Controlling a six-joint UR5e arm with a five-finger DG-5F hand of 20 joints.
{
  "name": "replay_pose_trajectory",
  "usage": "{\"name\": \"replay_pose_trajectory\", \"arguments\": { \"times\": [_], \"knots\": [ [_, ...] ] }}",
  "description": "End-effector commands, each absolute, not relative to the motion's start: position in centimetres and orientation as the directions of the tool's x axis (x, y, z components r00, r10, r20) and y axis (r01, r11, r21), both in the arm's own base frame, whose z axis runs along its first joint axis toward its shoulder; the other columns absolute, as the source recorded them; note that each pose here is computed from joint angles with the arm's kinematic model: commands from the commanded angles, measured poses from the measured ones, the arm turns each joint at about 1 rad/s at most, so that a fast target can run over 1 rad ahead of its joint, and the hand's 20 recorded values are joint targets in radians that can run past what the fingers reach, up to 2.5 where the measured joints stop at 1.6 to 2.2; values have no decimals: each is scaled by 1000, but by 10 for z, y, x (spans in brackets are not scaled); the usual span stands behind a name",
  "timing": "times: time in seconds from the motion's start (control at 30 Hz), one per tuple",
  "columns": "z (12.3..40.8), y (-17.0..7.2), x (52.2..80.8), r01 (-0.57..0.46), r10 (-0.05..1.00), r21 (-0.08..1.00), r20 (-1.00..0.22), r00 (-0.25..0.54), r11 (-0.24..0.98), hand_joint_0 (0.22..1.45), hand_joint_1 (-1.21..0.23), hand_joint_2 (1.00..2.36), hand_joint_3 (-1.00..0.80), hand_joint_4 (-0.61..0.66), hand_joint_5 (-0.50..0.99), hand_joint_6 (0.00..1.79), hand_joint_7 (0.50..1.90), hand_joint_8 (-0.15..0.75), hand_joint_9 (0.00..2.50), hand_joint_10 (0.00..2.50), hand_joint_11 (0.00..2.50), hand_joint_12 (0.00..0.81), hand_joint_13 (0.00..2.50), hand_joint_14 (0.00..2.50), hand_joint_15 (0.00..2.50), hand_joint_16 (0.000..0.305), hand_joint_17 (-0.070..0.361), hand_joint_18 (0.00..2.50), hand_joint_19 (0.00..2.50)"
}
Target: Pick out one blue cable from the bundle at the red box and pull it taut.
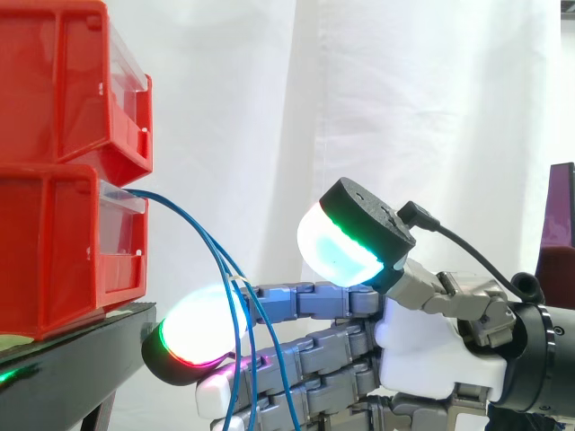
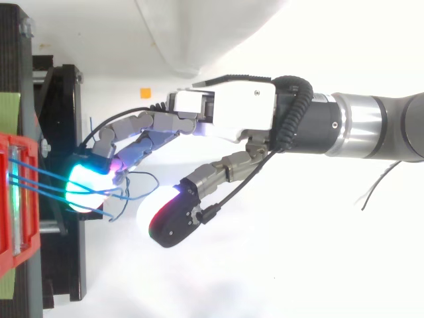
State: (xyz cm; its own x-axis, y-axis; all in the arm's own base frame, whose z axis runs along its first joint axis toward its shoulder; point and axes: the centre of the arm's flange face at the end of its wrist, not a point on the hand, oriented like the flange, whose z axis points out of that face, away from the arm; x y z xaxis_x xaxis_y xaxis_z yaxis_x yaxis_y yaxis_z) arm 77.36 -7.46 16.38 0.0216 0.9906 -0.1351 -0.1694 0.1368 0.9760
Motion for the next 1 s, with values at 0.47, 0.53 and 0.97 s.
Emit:
{"name": "replay_pose_trajectory", "arguments": {
  "times": [0.47, 0.53, 0.97],
  "knots": [
    [173, -76, 779, -217, 991, 967, -135, 4, 132, 571, -575, 1007, -416, 172, -112, 503, 1126, 277, 653, 17, 367, 375, 669, 17, 448, 51, 115, 509, 598],
    [173, -76, 779, -219, 991, 967, -136, 4, 134, 579, -578, 1008, -406, 162, -102, 502, 1179, 276, 655, 16, 378, 372, 669, 18, 454, 51, 115, 509, 607],
    [176, -76, 781, -236, 991, 962, -136, 7, 134, 569, -584, 1006, -430, 155, -85, 554, 1248, 284, 719, 17, 413, 377, 710, 20, 474, 52, 117, 530, 614]
  ]
}}
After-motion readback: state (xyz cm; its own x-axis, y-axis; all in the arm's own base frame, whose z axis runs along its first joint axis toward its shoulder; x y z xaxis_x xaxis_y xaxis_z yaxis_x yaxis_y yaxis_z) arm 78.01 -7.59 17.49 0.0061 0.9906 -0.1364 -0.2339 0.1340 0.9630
